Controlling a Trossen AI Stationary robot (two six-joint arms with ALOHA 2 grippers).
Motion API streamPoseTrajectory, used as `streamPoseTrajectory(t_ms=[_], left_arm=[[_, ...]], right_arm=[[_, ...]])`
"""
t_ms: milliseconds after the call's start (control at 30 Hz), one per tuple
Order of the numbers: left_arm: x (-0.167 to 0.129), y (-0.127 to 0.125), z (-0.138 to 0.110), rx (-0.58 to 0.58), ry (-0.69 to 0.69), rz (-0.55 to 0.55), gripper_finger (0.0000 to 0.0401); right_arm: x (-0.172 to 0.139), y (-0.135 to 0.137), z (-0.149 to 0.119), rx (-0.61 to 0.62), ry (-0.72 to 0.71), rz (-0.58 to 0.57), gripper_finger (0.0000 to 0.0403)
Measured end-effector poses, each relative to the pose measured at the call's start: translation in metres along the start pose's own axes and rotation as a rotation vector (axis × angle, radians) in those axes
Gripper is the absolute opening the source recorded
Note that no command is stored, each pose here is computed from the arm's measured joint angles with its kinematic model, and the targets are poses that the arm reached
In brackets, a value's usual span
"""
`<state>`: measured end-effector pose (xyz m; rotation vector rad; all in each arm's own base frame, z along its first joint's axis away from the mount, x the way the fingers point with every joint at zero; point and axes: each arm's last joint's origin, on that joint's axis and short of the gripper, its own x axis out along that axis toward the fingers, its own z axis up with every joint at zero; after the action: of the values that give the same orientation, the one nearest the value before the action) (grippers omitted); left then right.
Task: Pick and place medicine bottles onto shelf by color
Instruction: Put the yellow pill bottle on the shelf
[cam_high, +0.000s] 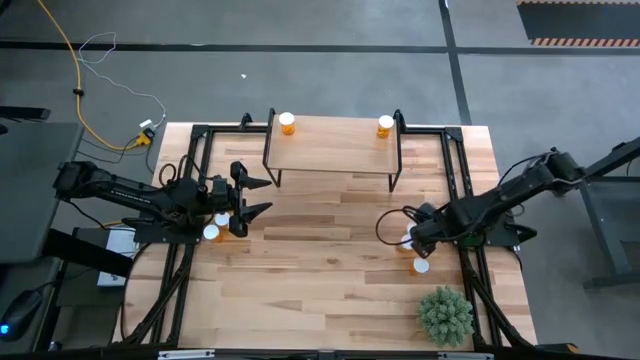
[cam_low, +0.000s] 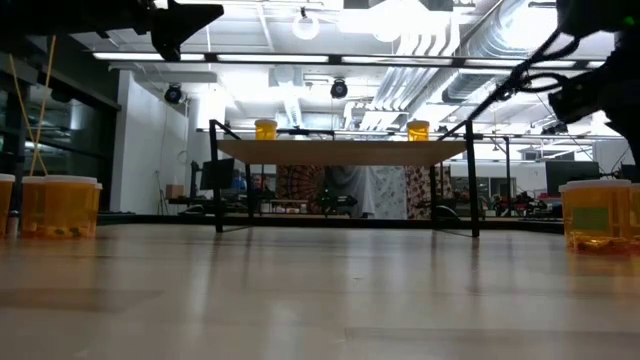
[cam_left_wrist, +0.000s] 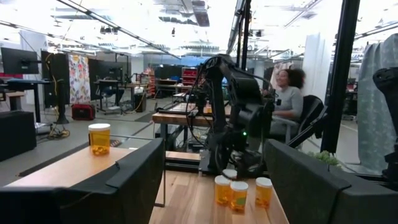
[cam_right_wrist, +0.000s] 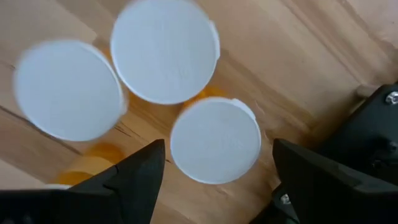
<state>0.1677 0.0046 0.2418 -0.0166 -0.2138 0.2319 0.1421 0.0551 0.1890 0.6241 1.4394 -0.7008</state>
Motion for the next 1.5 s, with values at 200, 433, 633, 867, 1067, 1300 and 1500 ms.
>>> streamPoseTrajectory(t_ms=[200,433,633,867,1067,1300,1500], left_arm=[[0.000,0.000,0.000,0.000,0.000,0.000,0.0264],[0.000,0.000,0.000,0.000,0.000,0.000,0.0264],[0.000,0.000,0.000,0.000,0.000,0.000,0.0264],[0.000,0.000,0.000,0.000,0.000,0.000,0.0264],[0.000,0.000,0.000,0.000,0.000,0.000,0.0264],[0.000,0.000,0.000,0.000,0.000,0.000,0.0264],[0.000,0.000,0.000,-0.005,0.000,0.001,0.0264]], right_arm=[[0.011,0.008,0.002,-0.059,0.022,-0.059,0.0289],[0.011,0.008,0.003,-0.074,-0.006,-0.072,0.0286],[0.011,0.008,0.004,-0.093,-0.018,-0.077,0.0234],[0.006,0.009,0.004,-0.140,-0.016,-0.079,0.0181],[-0.033,0.013,0.008,-0.201,0.000,-0.109,0.0191],[-0.113,0.024,0.019,-0.232,-0.166,0.014,0.0196],[-0.169,0.038,0.048,-0.289,-0.479,0.078,0.0196]])
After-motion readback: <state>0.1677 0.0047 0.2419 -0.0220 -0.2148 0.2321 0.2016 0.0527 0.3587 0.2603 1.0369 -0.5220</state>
